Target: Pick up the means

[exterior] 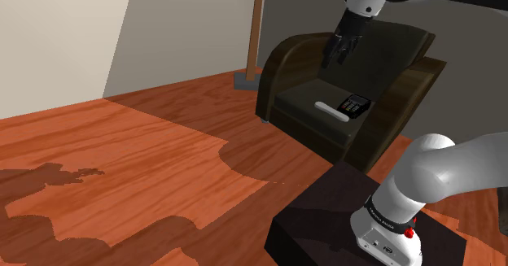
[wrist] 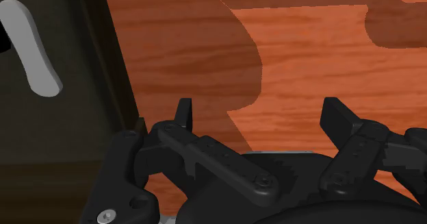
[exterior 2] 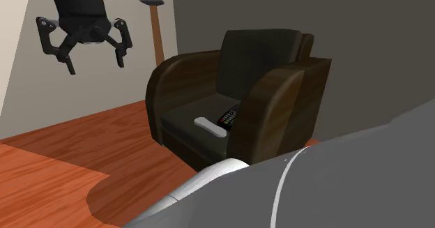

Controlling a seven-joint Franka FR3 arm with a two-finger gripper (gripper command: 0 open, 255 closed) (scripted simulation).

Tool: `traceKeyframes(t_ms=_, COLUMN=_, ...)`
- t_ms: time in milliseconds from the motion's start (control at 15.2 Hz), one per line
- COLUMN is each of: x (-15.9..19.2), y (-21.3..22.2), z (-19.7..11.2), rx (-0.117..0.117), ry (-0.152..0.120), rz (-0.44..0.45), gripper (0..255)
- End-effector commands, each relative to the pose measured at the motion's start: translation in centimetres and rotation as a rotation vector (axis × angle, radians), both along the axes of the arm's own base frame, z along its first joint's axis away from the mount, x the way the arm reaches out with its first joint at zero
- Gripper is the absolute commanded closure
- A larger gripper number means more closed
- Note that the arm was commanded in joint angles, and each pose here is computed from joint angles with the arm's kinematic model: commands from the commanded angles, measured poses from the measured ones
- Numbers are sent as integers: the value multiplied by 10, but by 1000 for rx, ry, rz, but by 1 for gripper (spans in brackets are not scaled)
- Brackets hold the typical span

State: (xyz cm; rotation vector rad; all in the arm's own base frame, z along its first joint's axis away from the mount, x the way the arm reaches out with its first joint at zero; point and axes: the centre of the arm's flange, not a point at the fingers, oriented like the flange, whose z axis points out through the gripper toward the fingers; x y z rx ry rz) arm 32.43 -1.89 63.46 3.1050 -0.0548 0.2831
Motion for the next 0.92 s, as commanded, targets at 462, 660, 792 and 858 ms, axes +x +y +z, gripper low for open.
traceKeyframes(t_ms=462, x=28, y=-73, z=-52, rx=8, ry=28, rz=-4, gripper=0)
traceKeyframes(t_ms=660, x=39, y=-105, z=-74, rx=11, ry=39, rz=-6, gripper=0)
traceKeyframes(t_ms=792, x=46, y=-126, z=-89, rx=13, ry=47, rz=-7, gripper=0)
traceKeyframes(t_ms=858, x=50, y=-136, z=-97, rx=14, ry=51, rz=-8, gripper=0)
